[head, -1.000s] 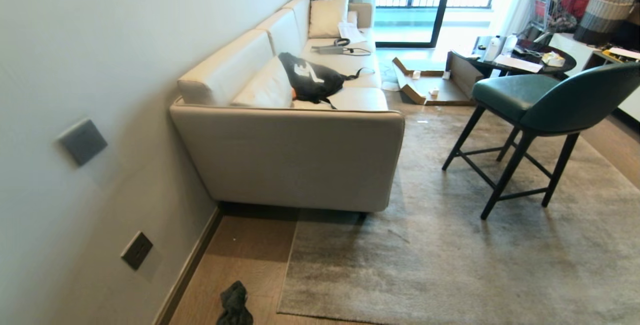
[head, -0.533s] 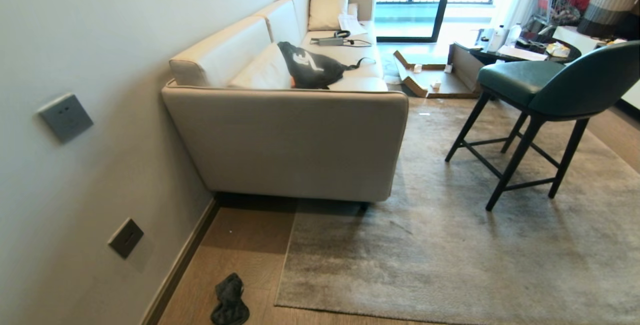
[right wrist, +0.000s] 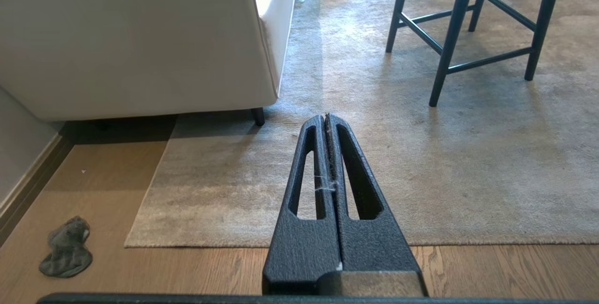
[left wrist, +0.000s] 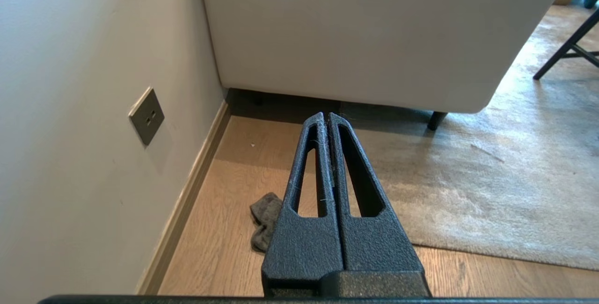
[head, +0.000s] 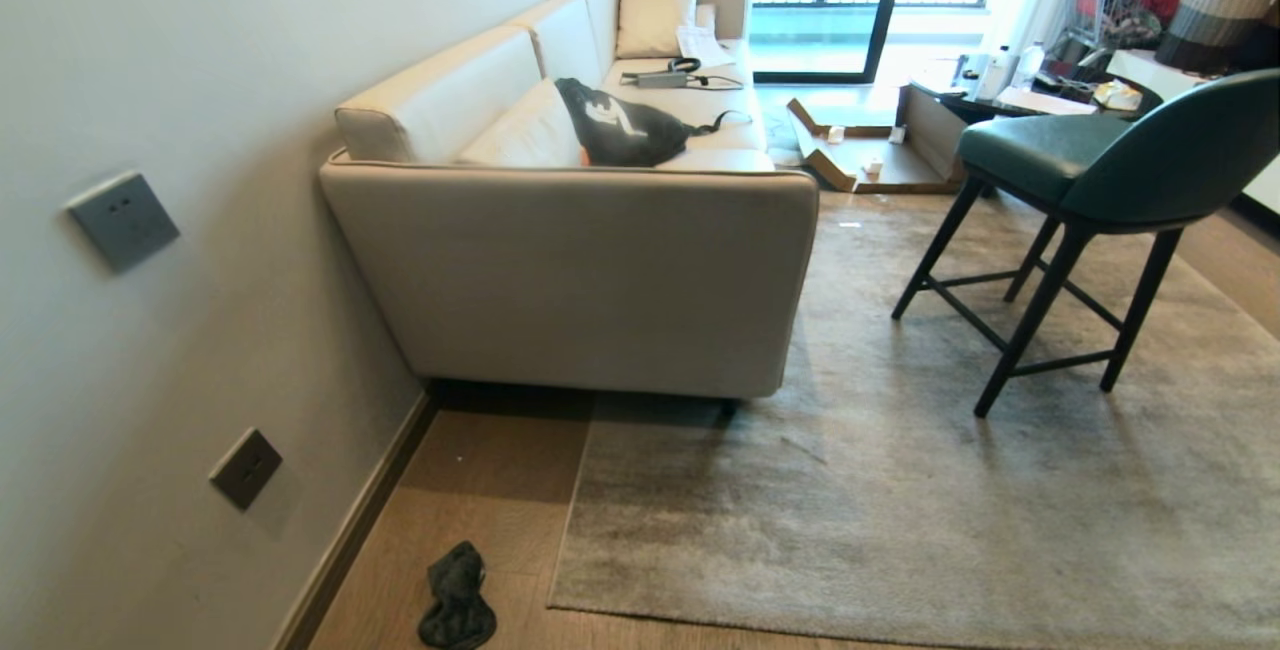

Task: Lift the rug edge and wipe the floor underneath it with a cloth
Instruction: Pick up the rag

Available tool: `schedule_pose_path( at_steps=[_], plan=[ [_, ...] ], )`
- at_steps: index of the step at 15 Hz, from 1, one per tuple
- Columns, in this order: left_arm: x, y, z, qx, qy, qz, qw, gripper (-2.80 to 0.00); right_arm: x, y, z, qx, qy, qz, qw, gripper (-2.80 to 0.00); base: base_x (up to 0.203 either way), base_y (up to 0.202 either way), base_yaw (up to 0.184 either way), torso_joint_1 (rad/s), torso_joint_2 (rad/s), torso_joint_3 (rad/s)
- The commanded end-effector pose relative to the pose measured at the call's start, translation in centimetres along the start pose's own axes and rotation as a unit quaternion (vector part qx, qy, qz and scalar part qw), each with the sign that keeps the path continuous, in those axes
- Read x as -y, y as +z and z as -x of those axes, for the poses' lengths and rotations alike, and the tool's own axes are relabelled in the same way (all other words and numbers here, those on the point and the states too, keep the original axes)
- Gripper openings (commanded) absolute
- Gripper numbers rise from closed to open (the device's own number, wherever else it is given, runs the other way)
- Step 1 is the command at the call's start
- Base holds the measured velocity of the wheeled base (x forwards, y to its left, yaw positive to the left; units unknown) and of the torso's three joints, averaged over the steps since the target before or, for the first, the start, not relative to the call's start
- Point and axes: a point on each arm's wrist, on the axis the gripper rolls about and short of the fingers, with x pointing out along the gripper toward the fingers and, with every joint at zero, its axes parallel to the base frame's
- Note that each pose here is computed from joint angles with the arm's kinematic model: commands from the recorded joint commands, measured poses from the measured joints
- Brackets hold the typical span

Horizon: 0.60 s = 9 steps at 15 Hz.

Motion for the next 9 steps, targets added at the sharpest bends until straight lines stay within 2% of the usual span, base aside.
schedule_pose_path(
  at_steps=[1,9],
  plan=[
    [0.0,0.0,0.0,0.0,0.0,0.0,1.0,-2.8,0.0,0.0,-0.01,-0.001,0.0,0.0,1.0,-2.8,0.0,0.0,0.0,0.0,0.0,0.0],
    [0.0,0.0,0.0,0.0,0.0,0.0,1.0,-2.8,0.0,-0.01,0.0,0.0,0.0,0.0,1.0,-2.8,0.0,0.0,0.0,0.006,0.04,0.05]
  ],
)
